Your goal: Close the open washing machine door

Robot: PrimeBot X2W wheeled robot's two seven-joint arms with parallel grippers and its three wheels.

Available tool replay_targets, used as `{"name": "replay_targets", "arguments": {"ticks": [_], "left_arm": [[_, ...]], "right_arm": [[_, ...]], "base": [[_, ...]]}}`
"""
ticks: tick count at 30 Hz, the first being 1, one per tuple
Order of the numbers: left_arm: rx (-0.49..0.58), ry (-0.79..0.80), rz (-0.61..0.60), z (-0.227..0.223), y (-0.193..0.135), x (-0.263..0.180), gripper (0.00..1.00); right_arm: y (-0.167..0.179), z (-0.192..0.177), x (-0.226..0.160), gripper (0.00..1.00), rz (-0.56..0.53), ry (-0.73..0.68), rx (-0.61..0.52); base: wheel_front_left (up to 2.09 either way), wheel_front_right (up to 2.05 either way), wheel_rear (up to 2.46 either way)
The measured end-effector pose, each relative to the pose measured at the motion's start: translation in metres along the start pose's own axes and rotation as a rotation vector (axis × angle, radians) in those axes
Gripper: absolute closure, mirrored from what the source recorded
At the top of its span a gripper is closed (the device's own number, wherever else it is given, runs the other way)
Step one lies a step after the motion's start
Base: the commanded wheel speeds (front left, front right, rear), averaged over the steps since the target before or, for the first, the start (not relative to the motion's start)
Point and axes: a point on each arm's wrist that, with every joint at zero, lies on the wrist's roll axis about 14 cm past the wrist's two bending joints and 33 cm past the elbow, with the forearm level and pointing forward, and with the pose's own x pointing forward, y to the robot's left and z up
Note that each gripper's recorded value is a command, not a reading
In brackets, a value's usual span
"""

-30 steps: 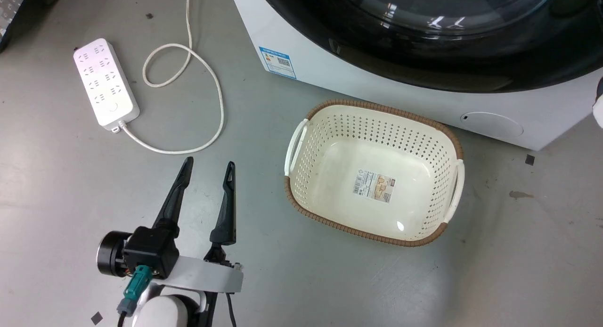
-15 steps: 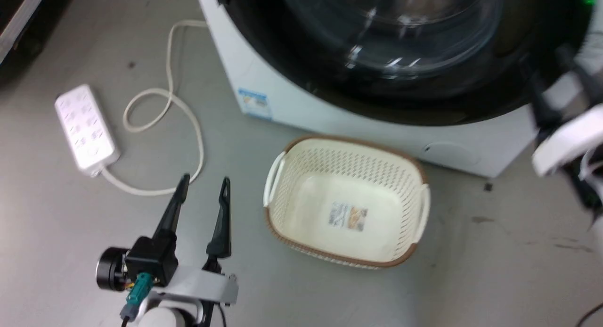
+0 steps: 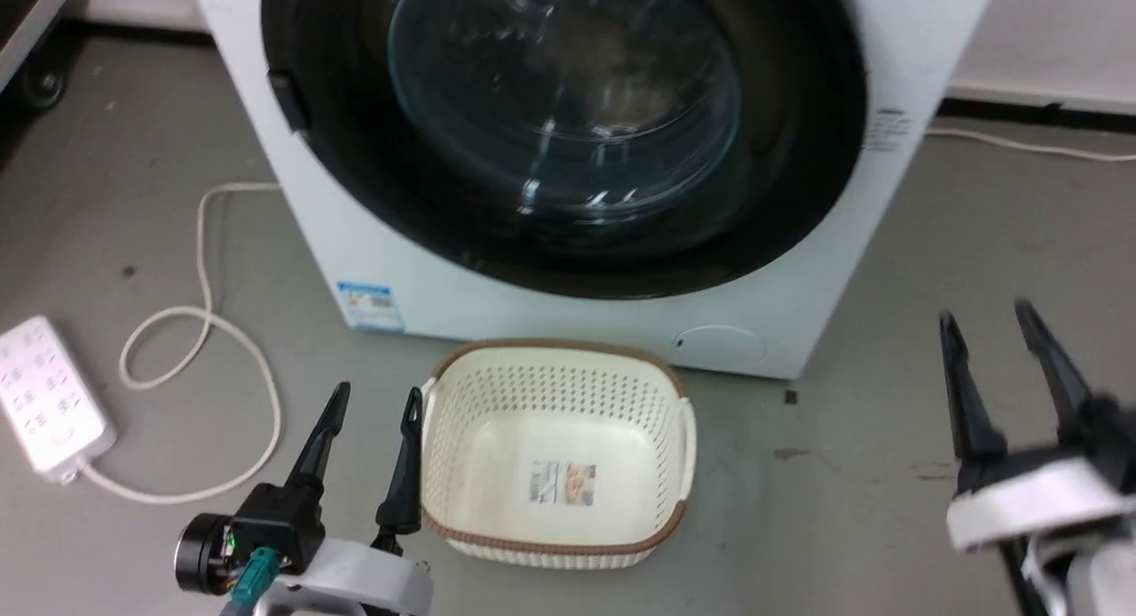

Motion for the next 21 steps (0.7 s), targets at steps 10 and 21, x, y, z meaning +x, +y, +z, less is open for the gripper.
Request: {"name": "replay_targets", "arguments": {"ticks": [10,21], "left_arm": [[-0.011,0.023,-0.033,-0.007,-0.011,-0.009,0.00],[-0.012,0.044,-0.031,-0.012,-0.010,-0.011,1.00]], "right_arm": [[0.004,-0.017,-0.063,0.00,-0.104,0.067,0.015],[0.005,-0.019,-0.068,1.00,-0.106,0.077,0.025]], "base": [[0.00,0.00,0.00],[0.00,0.00,0.00]]}}
